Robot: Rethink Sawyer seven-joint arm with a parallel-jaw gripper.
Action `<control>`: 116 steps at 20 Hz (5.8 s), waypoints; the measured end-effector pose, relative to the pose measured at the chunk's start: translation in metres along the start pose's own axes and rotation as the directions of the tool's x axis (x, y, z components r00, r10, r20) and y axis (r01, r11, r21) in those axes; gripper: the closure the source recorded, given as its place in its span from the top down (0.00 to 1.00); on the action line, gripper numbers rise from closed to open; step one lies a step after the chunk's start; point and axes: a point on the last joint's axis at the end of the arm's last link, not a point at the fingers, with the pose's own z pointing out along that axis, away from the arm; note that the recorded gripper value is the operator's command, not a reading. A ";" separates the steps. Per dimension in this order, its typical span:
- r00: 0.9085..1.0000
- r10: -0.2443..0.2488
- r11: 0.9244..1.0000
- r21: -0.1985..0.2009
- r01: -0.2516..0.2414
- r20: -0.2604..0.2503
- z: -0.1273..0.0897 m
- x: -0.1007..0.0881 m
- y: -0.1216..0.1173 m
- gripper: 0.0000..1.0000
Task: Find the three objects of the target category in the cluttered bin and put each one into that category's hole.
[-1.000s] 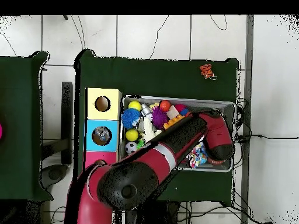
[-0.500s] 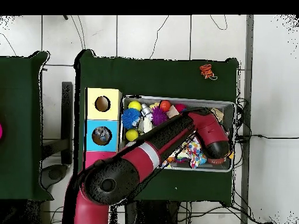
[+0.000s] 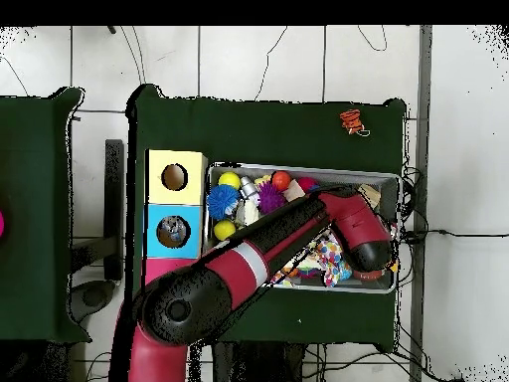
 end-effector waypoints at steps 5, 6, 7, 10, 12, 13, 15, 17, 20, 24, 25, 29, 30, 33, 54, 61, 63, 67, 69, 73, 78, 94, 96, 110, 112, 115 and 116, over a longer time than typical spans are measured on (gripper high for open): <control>1.000 -0.003 1.000 0.000 0.003 -0.005 0.002 0.003 0.001 1.00; 1.000 -0.004 1.000 0.001 0.004 -0.006 0.002 0.003 0.001 1.00; 1.000 -0.004 1.000 0.000 0.004 -0.006 0.003 0.003 0.001 1.00; 1.000 -0.004 1.000 0.000 0.004 -0.007 0.003 0.003 0.001 1.00; 1.000 -0.005 1.000 -0.001 0.004 -0.008 0.003 0.004 0.001 1.00; 1.000 -0.004 1.000 -0.001 0.004 -0.008 0.003 0.004 0.001 1.00; 1.000 -0.005 1.000 -0.001 0.005 -0.009 0.003 0.004 0.001 1.00; 1.000 -0.005 1.000 -0.001 0.005 -0.009 0.003 0.004 0.001 1.00; 1.000 -0.010 1.000 -0.003 0.010 -0.015 0.003 0.004 0.001 1.00; 0.999 -0.037 0.999 -0.003 0.037 -0.040 0.002 0.006 0.000 1.00; 0.995 -0.070 0.998 0.000 0.070 -0.070 0.000 0.006 -0.001 1.00; 0.983 -0.118 0.993 0.005 0.120 -0.140 -0.004 0.011 -0.004 1.00; 0.981 -0.123 0.992 0.005 0.125 -0.151 -0.005 0.012 -0.004 1.00; 0.969 -0.144 0.989 0.001 0.147 -0.199 -0.005 0.018 -0.005 1.00; 0.941 -0.202 0.978 -0.001 0.210 -0.272 -0.006 0.028 -0.004 1.00; 0.923 -0.228 0.972 -0.016 0.235 -0.310 -0.008 0.030 -0.003 1.00; 0.924 -0.226 0.973 -0.018 0.232 -0.308 -0.009 0.030 -0.002 1.00; 0.926 -0.223 0.974 -0.022 0.227 -0.304 -0.011 0.028 -0.002 1.00; 0.924 -0.225 0.973 -0.026 0.228 -0.308 -0.013 0.026 -0.002 1.00; 0.915 -0.236 0.971 -0.035 0.237 -0.327 -0.015 0.026 -0.003 1.00; 0.913 -0.234 0.972 -0.049 0.231 -0.334 -0.018 0.026 -0.002 1.00; 0.974 -0.089 0.991 -0.115 0.066 -0.210 -0.069 -0.001 -0.015 1.00; 0.975 -0.088 0.991 -0.116 0.065 -0.205 -0.071 -0.003 -0.016 1.00; 0.979 -0.081 0.990 -0.125 0.058 -0.188 -0.076 -0.010 -0.015 1.00; 0.980 -0.078 0.990 -0.128 0.055 -0.185 -0.075 -0.009 -0.014 1.00; 0.983 -0.063 0.985 -0.169 0.034 -0.172 -0.069 -0.007 -0.008 1.00; 0.984 -0.061 0.984 -0.176 0.031 -0.169 -0.068 -0.006 -0.007 1.00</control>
